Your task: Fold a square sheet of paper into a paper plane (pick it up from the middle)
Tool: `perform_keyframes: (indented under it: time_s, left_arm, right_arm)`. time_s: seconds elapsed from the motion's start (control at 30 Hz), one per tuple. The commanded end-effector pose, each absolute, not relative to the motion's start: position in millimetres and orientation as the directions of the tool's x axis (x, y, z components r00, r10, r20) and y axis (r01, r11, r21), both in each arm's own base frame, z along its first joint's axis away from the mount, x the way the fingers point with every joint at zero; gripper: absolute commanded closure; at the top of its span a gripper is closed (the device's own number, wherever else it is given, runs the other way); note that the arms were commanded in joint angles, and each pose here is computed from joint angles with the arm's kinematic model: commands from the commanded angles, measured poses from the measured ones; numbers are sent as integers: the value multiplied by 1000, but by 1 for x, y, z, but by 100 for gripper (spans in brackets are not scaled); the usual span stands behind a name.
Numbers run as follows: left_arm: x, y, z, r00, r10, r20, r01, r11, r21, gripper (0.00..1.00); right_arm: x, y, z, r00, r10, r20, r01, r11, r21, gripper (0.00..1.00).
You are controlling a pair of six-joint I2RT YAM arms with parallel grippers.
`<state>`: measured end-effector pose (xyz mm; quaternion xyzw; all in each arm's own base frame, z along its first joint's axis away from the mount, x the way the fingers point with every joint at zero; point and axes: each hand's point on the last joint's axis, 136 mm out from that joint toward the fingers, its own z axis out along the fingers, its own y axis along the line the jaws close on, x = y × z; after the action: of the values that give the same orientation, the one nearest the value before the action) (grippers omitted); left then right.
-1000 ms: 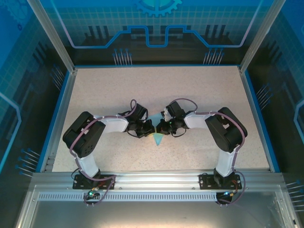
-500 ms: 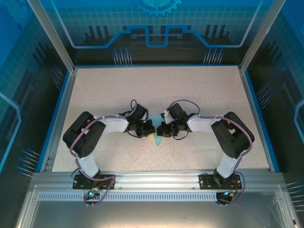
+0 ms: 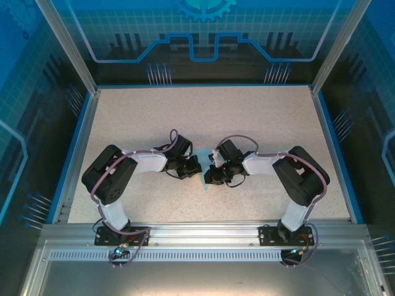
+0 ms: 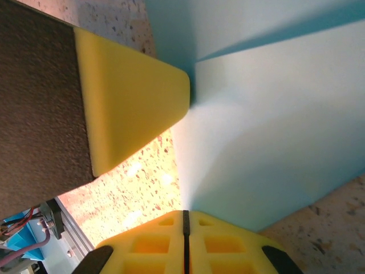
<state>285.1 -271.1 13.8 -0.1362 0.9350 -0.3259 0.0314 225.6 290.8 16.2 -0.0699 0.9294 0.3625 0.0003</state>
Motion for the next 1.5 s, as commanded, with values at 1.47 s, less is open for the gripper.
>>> perform_keyframes:
  time_s: [1.47]
  left_arm:
    - [262, -254, -14, -949, -303, 85, -301, 799, -521, 98]
  right_arm:
    - [198, 289, 19, -967, -240, -80, -238, 749, 618, 91]
